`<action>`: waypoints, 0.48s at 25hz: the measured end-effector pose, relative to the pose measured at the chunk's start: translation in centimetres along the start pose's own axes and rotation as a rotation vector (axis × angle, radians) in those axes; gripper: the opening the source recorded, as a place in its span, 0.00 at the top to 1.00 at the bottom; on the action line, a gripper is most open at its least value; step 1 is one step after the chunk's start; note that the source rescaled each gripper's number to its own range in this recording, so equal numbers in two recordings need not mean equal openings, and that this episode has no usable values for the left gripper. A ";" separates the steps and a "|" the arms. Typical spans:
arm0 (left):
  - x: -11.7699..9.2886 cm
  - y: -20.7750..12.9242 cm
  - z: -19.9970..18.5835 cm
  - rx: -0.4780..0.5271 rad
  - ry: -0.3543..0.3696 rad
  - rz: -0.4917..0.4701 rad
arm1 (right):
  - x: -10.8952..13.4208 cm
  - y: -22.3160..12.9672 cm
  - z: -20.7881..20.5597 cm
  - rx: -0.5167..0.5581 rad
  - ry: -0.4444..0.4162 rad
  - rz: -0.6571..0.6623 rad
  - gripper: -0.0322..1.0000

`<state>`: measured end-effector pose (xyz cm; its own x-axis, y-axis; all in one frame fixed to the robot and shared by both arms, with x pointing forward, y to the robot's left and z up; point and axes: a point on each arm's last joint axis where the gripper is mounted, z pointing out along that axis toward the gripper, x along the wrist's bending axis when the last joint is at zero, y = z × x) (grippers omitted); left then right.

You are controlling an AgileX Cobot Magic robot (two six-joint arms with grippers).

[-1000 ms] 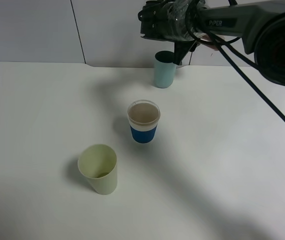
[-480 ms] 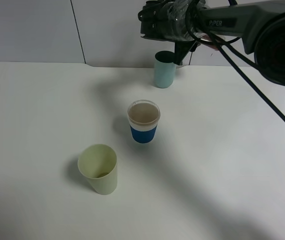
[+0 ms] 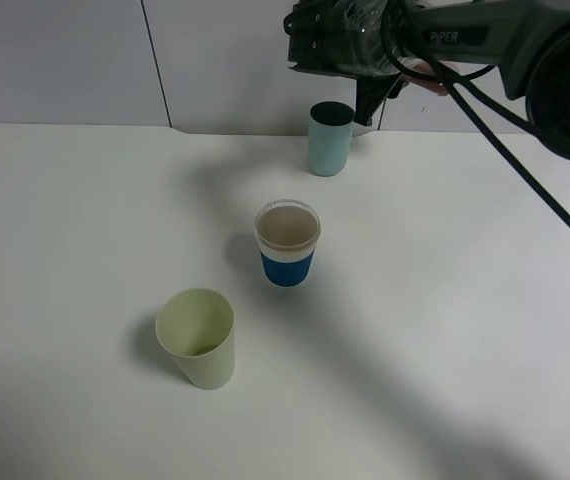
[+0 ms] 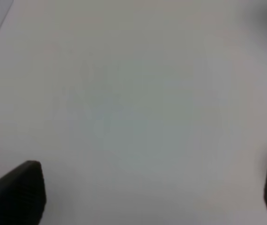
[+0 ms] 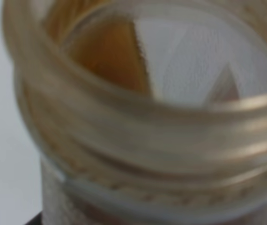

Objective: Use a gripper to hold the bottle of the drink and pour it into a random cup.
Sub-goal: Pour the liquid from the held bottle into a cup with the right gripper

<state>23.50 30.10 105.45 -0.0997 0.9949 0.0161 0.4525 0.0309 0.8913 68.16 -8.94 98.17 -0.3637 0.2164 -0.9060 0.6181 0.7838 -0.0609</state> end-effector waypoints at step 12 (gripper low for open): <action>0.0 0.0 0.0 0.000 0.000 0.000 | -0.3 -0.1 0.1 0.003 -0.022 -0.021 0.97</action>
<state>23.50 30.10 105.45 -0.0997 0.9949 0.0161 0.4525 0.0309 0.8913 68.29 -9.12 98.37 -0.3613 0.1866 -0.9136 0.6121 0.7866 -0.0814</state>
